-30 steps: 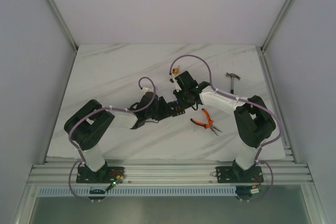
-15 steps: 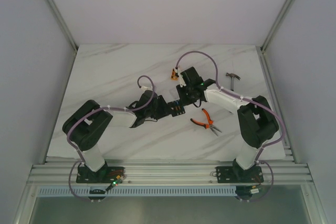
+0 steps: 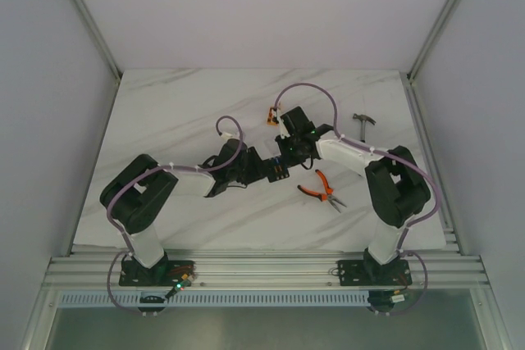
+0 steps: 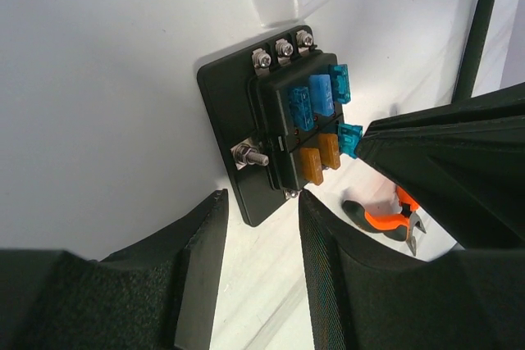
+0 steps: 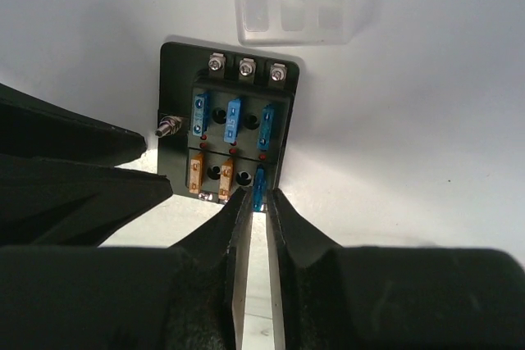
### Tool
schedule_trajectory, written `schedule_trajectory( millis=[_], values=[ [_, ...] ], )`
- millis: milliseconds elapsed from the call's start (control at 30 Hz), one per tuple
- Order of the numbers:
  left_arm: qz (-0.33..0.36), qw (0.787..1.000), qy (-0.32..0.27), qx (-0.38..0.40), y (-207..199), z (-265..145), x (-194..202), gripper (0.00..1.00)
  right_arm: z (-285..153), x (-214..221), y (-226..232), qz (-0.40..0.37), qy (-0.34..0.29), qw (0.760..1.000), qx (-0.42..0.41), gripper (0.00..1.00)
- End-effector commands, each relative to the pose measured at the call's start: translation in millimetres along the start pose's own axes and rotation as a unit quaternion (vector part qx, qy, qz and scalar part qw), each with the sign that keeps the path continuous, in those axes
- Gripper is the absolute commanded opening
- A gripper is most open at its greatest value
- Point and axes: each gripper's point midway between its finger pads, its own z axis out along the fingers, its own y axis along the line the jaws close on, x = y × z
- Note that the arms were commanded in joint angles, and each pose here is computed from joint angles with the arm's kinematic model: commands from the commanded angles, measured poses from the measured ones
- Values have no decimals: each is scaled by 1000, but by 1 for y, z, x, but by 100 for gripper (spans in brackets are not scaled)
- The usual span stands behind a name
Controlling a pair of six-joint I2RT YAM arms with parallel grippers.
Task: Snap on the fuse box
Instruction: Install the fuse at the fuse box base.
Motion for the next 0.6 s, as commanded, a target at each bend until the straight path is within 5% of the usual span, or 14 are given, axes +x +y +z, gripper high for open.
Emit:
schedule_trajectory(
  millis=[0,300,567],
  values=[
    [6,999,19,-34,21,7,9,49,7,6,0,1,15,1000,-2,16],
    [6,999,30,-35,23,12,14,48,11,12,-2,-16,42,999,7,1],
    [0,999,32,-34,25,11,18,46,18,30,-5,-38,89,995,34,0]
  ],
)
